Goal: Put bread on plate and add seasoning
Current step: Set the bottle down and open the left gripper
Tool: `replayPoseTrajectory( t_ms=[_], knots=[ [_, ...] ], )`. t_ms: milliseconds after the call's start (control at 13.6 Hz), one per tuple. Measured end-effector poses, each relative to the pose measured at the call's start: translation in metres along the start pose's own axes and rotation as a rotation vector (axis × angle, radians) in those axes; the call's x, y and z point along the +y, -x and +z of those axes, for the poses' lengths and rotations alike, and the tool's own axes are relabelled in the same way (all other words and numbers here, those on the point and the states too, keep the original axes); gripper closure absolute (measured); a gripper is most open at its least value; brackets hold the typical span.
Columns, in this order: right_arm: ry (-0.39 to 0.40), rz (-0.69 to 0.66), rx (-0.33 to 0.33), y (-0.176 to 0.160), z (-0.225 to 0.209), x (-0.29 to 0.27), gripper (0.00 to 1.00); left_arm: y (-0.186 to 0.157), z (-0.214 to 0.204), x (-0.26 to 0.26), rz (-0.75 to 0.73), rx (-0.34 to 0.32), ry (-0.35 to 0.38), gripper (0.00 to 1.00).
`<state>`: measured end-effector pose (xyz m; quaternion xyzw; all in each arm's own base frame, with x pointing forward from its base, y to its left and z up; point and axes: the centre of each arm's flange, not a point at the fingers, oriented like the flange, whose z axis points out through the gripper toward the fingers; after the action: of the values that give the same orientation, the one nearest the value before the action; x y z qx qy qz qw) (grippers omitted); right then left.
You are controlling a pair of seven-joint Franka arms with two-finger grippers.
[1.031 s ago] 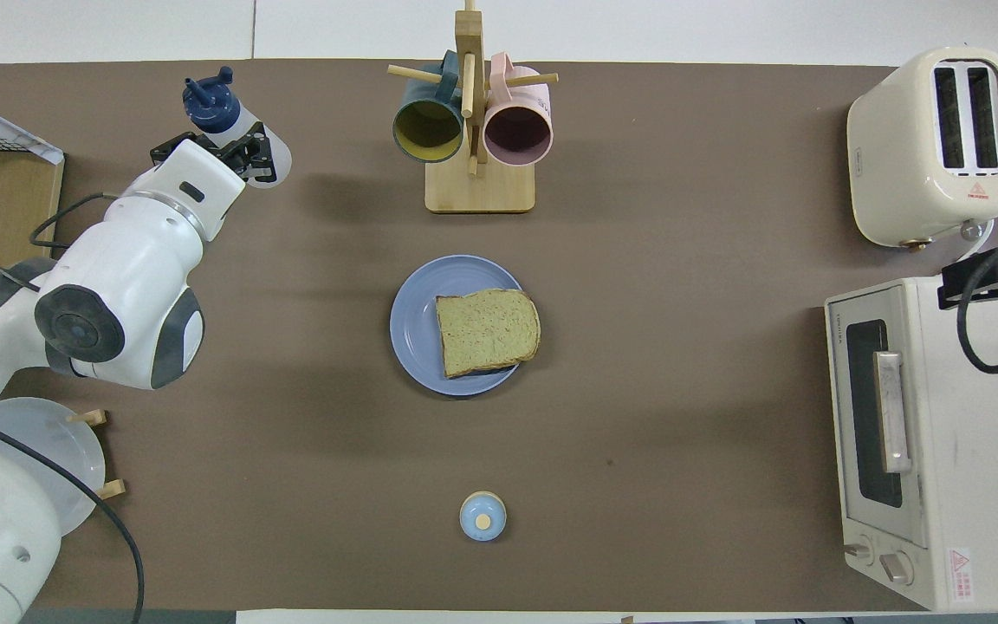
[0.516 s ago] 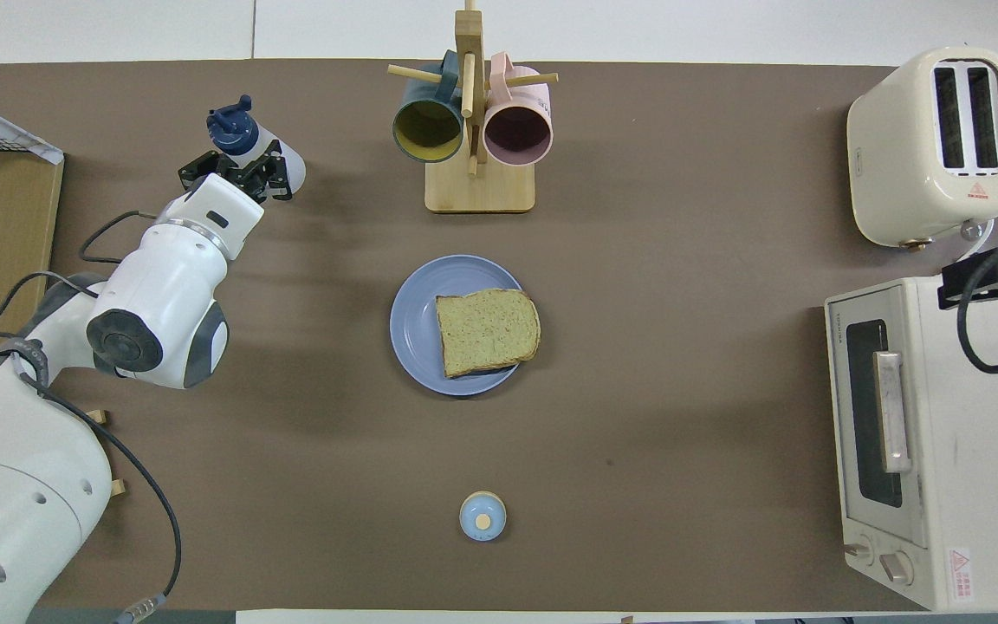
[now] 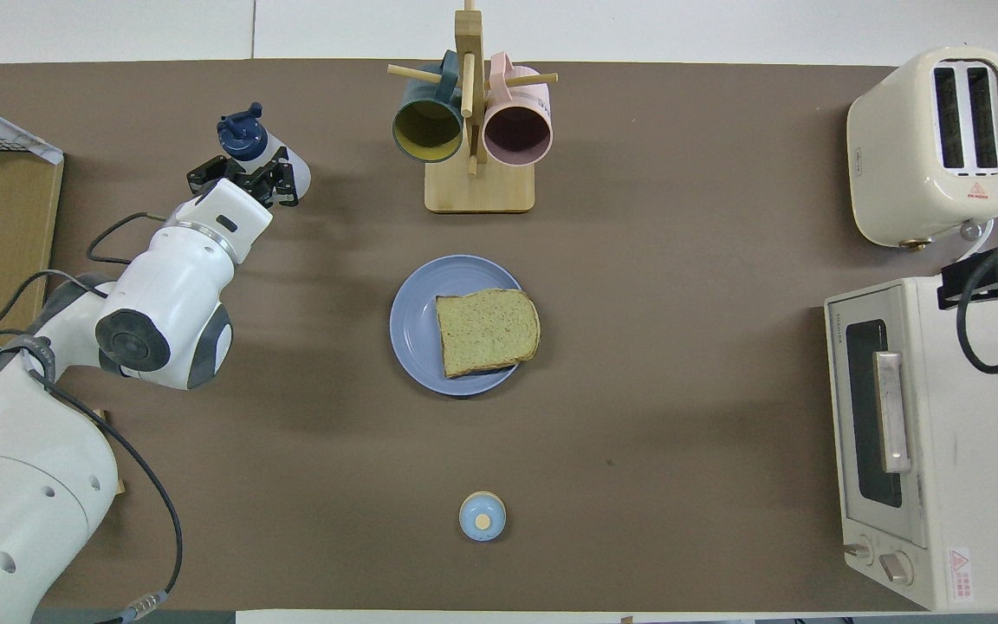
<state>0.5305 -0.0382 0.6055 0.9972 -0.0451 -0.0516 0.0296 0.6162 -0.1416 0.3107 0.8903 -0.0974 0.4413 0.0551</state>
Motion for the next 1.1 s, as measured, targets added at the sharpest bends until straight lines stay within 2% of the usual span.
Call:
replayPoseTrajectory(
  t_ms=[516, 663, 737, 810, 1105],
  knots=[
    [0.000, 0.000, 0.000, 0.0000, 0.0000, 0.0000, 0.00, 0.0065, 0.0033, -0.0059, 0.035, -0.014, 0.001, 0.63],
    [0.000, 0.000, 0.000, 0.0000, 0.0000, 0.0000, 0.00, 0.0075, 0.0040, -0.0059, 0.036, -0.016, 0.001, 0.66],
    [0.000, 0.000, 0.000, 0.0000, 0.0000, 0.0000, 0.00, 0.0074, 0.0040, -0.0060, 0.036, -0.015, 0.001, 0.62],
    [0.000, 0.000, 0.000, 0.0000, 0.0000, 0.0000, 0.00, 0.0075, 0.0041, -0.0062, 0.036, -0.016, 0.000, 0.53],
    [0.000, 0.000, 0.000, 0.0000, 0.0000, 0.0000, 0.00, 0.0085, 0.0044, -0.0077, 0.035, -0.018, -0.002, 0.06]
  ],
)
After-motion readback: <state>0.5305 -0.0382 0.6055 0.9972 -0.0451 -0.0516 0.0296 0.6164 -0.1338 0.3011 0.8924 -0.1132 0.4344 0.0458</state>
